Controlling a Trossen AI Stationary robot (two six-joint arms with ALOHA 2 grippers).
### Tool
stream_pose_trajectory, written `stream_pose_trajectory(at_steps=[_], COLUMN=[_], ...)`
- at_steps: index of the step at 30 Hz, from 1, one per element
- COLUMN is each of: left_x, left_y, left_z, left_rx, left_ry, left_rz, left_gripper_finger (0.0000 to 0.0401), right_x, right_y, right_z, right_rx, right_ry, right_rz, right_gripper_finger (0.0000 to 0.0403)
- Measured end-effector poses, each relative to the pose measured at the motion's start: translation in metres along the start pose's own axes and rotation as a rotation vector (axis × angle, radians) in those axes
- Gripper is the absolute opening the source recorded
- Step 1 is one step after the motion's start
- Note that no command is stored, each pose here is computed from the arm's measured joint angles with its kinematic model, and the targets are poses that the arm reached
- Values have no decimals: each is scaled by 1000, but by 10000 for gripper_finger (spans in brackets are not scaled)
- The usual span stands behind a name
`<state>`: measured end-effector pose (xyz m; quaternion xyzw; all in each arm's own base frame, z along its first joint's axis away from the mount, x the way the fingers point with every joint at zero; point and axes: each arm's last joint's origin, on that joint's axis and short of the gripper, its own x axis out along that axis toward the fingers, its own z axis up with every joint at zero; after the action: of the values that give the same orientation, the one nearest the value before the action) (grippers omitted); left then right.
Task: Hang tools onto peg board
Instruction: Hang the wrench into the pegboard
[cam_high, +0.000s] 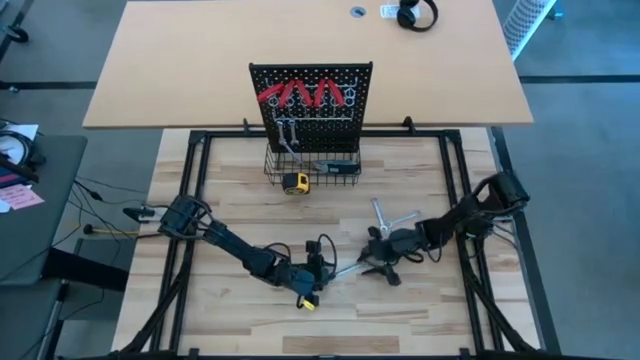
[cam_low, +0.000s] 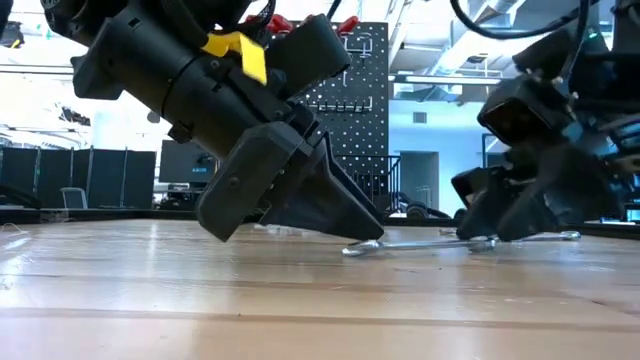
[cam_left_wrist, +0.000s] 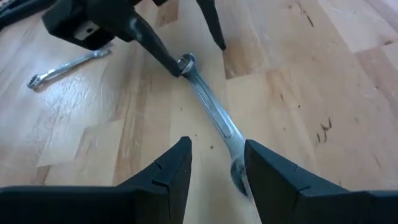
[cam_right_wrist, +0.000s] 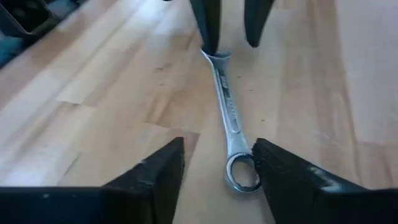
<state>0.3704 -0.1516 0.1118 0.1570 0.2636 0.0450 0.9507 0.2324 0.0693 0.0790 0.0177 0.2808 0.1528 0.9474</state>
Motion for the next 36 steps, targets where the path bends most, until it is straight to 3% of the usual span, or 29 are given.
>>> stream_pose_trajectory(at_steps=[6, 10, 18, 21, 29, 36], left_x=[0, 2, 8, 9, 10, 10], left_y=[0, 4, 16, 18, 18, 16], left_z=[1, 1, -1, -1, 0, 4], left_rx=[-8, -44, -258, -258, -223, -212], left_ry=[-6, -5, 4, 7, -1, -41], left_rz=[2, 9, 38, 27, 4, -110], left_gripper_finger=[138, 138, 138, 138, 139, 140], right_x=[13, 24, 33, 34, 34, 33], right_y=[-1, -3, -3, -3, -3, -4], right_z=[-12, -13, -7, -6, -6, -6], right_rx=[-15, -6, -4, 1, -3, -1], right_ry=[41, 47, 38, 35, 32, 19], right_rz=[-83, -95, -97, -90, -87, -83], right_gripper_finger=[206, 172, 86, 67, 62, 60])
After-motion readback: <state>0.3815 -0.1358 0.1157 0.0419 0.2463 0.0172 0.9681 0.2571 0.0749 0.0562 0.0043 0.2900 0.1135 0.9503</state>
